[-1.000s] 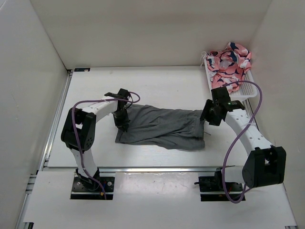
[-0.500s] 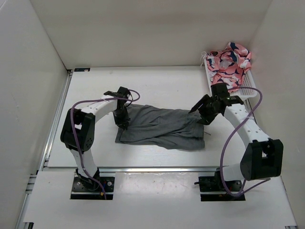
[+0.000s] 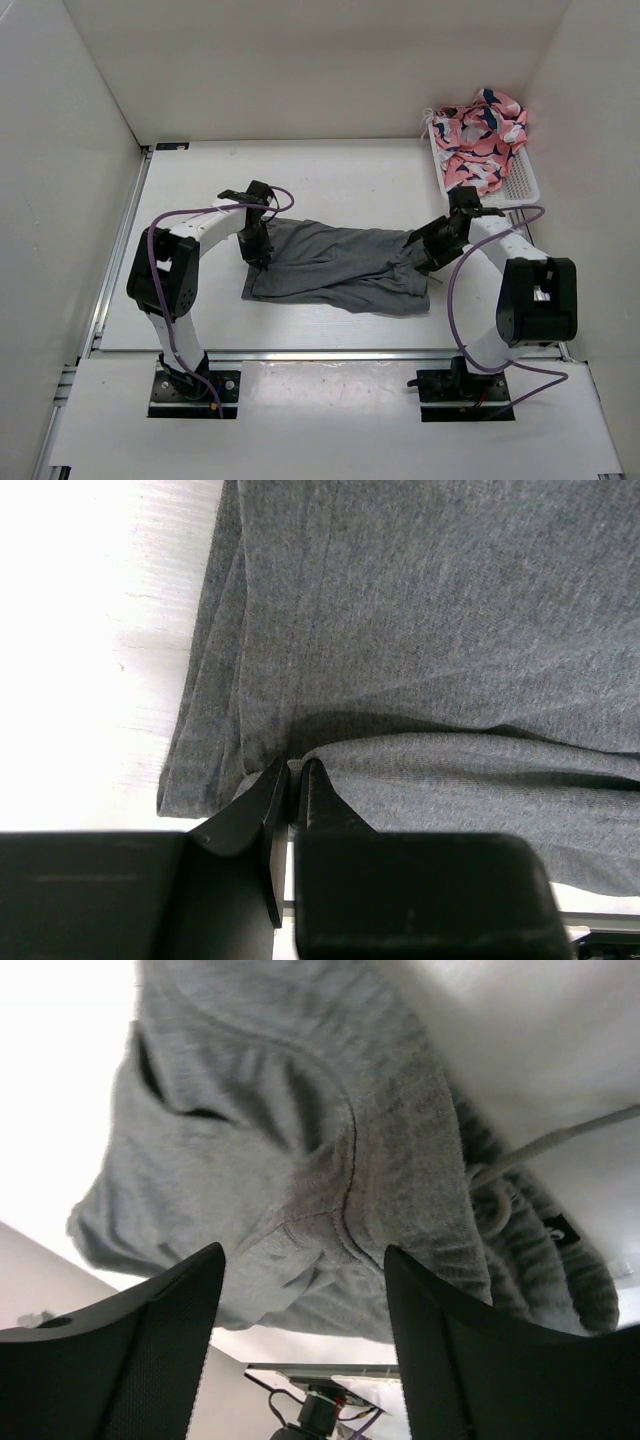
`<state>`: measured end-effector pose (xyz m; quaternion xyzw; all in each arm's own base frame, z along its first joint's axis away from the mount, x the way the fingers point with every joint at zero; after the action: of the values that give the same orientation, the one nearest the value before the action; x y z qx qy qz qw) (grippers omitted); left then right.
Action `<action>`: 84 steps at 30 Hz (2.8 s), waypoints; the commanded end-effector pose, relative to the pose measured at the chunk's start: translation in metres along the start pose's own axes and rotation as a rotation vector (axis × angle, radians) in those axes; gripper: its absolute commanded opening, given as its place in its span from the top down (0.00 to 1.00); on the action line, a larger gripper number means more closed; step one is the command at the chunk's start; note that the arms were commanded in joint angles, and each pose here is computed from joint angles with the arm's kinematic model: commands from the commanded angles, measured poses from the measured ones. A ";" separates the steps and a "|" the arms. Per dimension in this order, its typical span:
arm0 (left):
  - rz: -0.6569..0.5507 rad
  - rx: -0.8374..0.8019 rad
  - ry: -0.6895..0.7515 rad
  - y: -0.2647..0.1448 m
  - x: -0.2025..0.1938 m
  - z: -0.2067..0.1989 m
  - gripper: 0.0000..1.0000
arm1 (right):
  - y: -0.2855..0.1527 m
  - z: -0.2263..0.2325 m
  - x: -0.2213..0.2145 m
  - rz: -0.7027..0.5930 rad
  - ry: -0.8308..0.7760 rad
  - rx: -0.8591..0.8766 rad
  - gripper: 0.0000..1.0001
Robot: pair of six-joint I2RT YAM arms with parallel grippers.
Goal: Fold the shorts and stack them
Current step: Fold the shorts
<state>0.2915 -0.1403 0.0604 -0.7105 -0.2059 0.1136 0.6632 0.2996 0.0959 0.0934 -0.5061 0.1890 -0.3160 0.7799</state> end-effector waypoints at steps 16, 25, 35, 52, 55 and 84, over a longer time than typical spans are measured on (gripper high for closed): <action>-0.079 -0.050 0.004 -0.026 0.014 -0.008 0.89 | -0.010 0.000 0.009 -0.208 -0.944 -0.343 0.47; -0.089 -0.026 -0.006 -0.026 0.020 0.000 0.89 | 0.000 -0.014 -0.006 -0.129 -1.060 -0.287 0.41; -0.089 -0.026 -0.006 -0.028 0.020 0.000 0.89 | 0.009 -0.003 -0.034 0.002 -1.152 -0.022 0.41; -0.102 -0.027 -0.006 -0.031 0.026 -0.004 0.89 | 0.023 -0.011 -0.041 0.143 -1.162 0.047 0.48; -0.110 -0.034 -0.007 -0.034 0.028 -0.006 0.89 | 0.024 -0.010 -0.039 0.138 -1.152 0.035 0.58; -0.369 -0.228 -0.078 -0.139 0.192 -0.053 0.89 | -0.082 0.087 0.083 -0.576 -1.145 -0.225 1.00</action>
<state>0.4547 -0.1192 0.2201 -0.7464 -0.3573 0.0039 0.5614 0.3580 0.0962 0.1982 -0.6574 -0.3569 -0.1424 0.6482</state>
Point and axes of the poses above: each gripper's point midway between its finger pads, its own y axis out along the fingers, its own z axis along the line the jaws close on, x = y × z, the point moved 2 cm from there along -y, back along the fingers, and after that the axes turned 12 degrees about -y, right-handed, at the moved point
